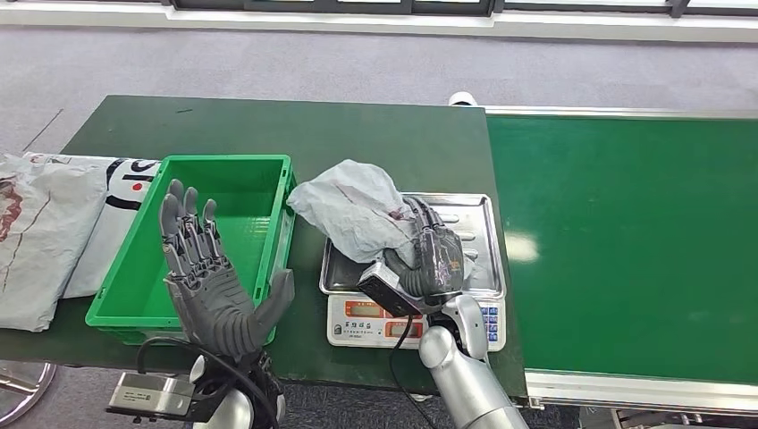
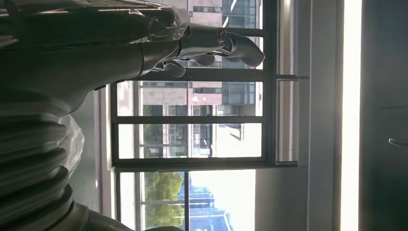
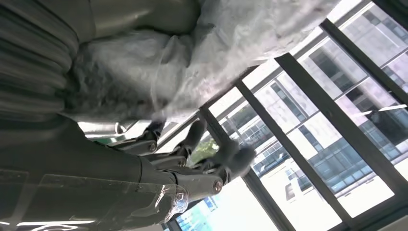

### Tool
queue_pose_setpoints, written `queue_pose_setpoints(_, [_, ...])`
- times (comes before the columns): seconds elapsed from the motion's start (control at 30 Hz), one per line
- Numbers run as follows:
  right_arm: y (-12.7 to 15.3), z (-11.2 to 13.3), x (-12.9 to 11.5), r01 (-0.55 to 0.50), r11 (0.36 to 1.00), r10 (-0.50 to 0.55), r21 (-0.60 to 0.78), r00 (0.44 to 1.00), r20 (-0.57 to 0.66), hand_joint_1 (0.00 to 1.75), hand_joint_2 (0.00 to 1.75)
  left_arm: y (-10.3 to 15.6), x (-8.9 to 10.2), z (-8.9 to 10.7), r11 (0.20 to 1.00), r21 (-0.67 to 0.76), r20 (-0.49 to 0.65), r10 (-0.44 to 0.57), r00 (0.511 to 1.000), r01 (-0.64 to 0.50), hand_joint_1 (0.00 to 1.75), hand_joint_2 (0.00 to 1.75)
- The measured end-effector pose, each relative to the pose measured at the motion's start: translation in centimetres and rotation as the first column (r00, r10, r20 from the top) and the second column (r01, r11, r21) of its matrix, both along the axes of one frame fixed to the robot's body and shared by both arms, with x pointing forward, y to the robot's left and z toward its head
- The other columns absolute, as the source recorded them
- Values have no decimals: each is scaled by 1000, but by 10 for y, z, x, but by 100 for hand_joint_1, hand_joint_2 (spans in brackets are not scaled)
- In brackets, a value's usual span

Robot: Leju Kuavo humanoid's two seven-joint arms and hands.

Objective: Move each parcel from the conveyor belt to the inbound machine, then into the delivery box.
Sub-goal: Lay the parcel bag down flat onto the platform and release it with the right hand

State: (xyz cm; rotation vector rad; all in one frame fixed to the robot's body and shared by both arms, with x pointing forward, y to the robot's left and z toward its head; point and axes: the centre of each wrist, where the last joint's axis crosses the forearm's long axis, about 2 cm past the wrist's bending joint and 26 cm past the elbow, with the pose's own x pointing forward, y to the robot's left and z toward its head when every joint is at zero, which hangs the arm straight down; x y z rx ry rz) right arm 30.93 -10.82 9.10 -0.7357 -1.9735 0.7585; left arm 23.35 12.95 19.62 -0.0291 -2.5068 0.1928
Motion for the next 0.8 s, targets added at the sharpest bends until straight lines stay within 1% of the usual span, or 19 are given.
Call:
queue_pose_setpoints(0.1, [0,0,0,-4,1000,4,0,1000,6,0,0,0,0,0,1000,-1,-1,5,1000,-5,0,175])
queue_pose_setpoints(0.2, [-2,4,0,-7,1000,7,4,999,41,0,0,0,0,0,1000,2,2,11,1000,-11,0,175])
queue_pose_setpoints(0.27, [-6,12,1,-7,1000,6,15,995,97,0,0,0,0,0,1000,3,2,15,1000,-15,0,175])
queue_pose_setpoints(0.4, [-20,36,1,-4,996,-19,90,967,256,0,175,0,0,-1,1000,3,-3,12,1000,-12,0,175])
queue_pose_setpoints(0.47, [-32,53,-2,-7,989,-47,149,932,360,0,175,-1,2,-3,999,18,-5,26,1000,-26,0,175])
queue_pose_setpoints(0.57, [-50,86,-9,1,977,-114,215,851,513,0,175,-3,8,-11,996,50,-24,70,997,-69,0,175])
queue_pose_setpoints(0.63, [-64,113,-17,17,971,-164,240,777,607,0,175,-6,14,-18,994,73,-50,81,995,-78,0,175])
queue_pose_setpoints(0.7, [-76,140,-29,27,965,-206,260,690,694,0,175,-11,23,-27,992,113,-81,66,995,-57,0,175])
queue_pose_setpoints(0.8, [-86,172,-46,17,958,-243,286,580,778,0,175,-22,45,-43,975,223,-124,21,992,7,0,175])
